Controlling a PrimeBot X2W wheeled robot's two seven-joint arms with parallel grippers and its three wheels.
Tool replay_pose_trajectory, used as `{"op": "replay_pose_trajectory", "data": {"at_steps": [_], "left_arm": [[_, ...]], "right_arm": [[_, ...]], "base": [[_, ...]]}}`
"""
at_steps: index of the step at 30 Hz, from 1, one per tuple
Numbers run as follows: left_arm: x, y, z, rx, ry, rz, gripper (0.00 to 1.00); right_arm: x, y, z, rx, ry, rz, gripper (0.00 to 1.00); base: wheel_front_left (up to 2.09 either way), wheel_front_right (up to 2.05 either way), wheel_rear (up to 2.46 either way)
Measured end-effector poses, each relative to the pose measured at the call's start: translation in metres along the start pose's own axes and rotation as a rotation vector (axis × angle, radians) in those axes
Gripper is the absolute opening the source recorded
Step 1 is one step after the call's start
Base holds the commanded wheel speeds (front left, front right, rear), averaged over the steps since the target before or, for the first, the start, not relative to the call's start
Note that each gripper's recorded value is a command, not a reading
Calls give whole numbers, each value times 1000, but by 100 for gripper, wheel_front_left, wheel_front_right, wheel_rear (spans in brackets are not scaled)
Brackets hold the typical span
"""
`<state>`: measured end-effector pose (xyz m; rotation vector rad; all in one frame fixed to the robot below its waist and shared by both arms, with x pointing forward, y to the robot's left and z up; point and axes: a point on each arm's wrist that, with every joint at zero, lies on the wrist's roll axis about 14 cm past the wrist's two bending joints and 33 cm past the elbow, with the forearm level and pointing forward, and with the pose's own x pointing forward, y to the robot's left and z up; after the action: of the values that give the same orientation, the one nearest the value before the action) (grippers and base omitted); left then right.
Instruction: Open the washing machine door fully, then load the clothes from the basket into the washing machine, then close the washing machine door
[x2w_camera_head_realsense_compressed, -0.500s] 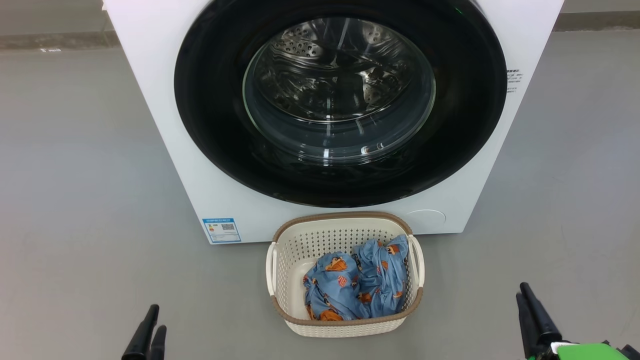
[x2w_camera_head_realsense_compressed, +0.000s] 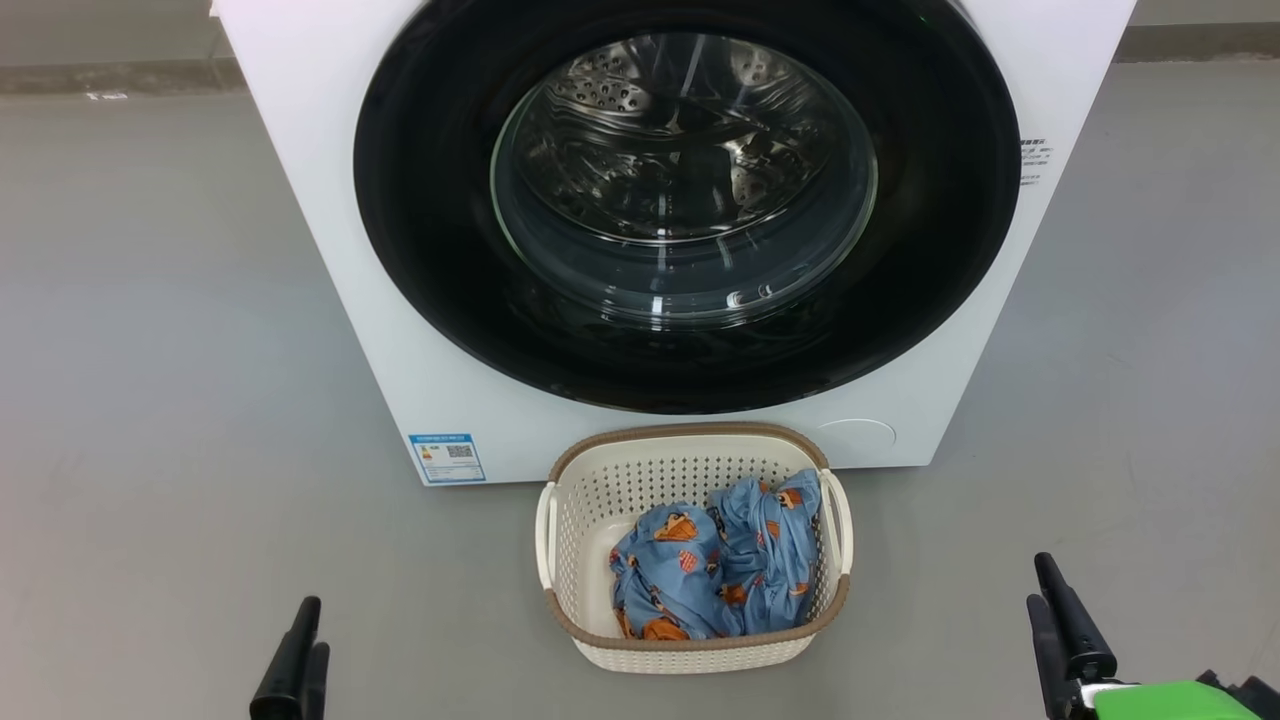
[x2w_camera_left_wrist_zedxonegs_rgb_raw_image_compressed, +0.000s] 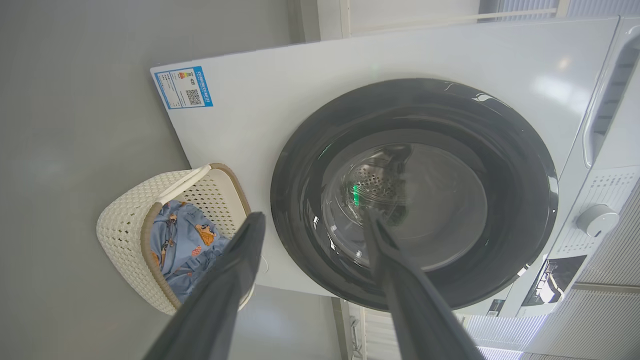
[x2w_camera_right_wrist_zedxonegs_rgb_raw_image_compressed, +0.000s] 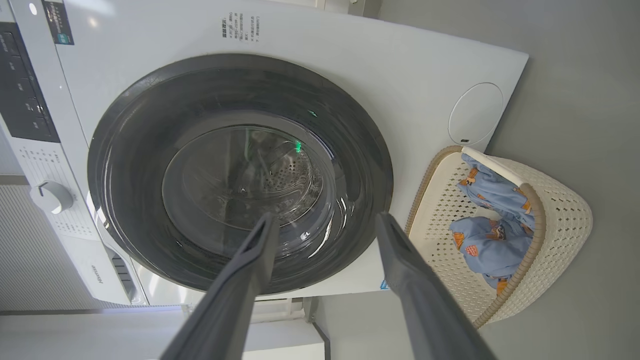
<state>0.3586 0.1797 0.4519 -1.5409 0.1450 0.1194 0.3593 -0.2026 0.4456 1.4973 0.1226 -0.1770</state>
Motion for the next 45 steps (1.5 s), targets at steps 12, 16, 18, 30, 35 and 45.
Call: {"op": "replay_pose_trajectory", "data": {"at_steps": [12,16,18,30,35,45], "left_arm": [[-1,-4,2,186,-13,-8,100],[-2,-6,2,247,-20,-13,100],[-2,-7,2,280,-19,-15,100],[-1,-16,-3,471,-17,-44,100],[-2,-18,-4,537,-23,-51,100],[-2,-26,-8,670,-32,-82,100]], "right_arm": [[1,0,-3,-160,7,-4,100],[2,0,-4,-220,10,-4,100],[2,0,-5,-248,15,-3,100],[3,3,-5,-427,14,9,100],[4,5,-8,-484,18,22,100],[5,8,-7,-614,20,38,100]], "base": [[0,0,0],[0,0,0],[0,0,0],[0,0,0],[0,0,0],[0,0,0]]}}
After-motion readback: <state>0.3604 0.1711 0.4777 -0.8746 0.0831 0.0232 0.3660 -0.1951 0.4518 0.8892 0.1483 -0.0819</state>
